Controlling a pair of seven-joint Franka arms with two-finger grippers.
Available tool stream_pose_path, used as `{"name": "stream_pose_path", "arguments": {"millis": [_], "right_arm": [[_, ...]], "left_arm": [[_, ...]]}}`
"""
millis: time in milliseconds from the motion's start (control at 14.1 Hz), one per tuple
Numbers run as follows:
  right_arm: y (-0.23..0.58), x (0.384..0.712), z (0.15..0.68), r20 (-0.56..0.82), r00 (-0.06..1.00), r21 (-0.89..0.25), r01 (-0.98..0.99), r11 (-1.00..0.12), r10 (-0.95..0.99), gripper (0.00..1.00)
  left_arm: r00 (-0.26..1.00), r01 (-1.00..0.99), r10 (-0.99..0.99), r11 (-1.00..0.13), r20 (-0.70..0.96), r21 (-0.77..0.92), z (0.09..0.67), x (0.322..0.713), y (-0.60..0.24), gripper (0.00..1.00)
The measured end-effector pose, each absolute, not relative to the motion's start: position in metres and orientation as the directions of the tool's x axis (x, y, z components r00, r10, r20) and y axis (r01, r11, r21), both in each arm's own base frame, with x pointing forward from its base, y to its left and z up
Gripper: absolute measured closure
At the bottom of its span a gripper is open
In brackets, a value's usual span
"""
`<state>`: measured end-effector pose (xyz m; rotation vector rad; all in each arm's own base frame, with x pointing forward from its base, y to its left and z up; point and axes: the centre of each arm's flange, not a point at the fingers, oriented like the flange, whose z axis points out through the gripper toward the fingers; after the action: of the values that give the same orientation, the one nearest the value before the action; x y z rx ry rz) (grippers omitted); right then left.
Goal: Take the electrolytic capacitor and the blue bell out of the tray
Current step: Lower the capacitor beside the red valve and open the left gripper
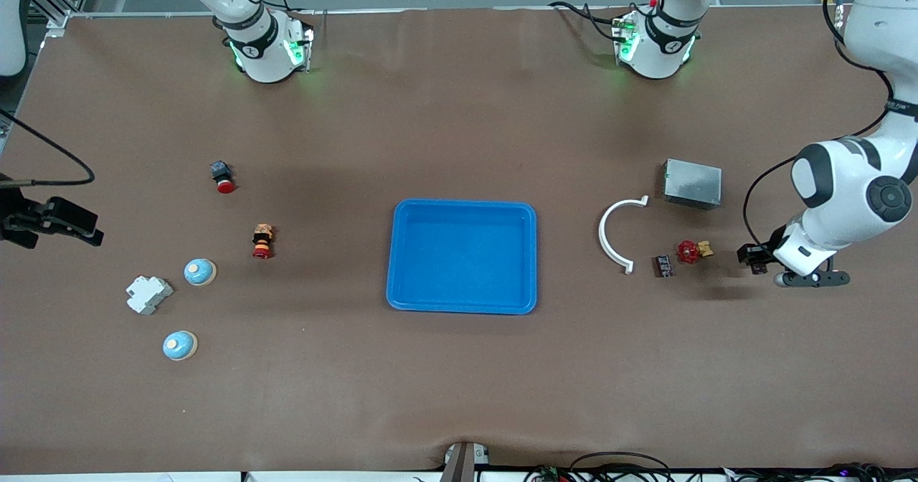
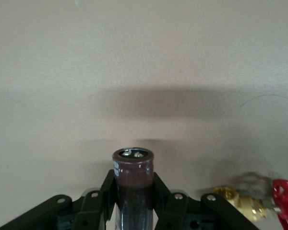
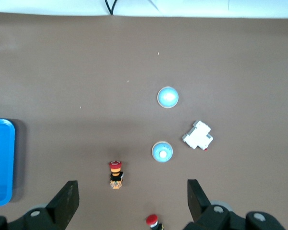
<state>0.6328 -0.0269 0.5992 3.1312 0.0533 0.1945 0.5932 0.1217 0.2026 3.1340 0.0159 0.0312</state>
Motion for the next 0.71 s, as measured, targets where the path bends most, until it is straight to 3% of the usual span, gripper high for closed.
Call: {"name": "stream_pose_path", "arguments": {"millis": [707], "right_arm": [[-0.025, 0.604, 0.599, 0.1, 0.994, 0.011, 0.043, -0.999, 0.044, 0.0]], "left_arm": [[1.0, -0.004, -0.004, -1.0, 0.019, 0.018, 0.191, 0.605, 0.111, 0.68]]}}
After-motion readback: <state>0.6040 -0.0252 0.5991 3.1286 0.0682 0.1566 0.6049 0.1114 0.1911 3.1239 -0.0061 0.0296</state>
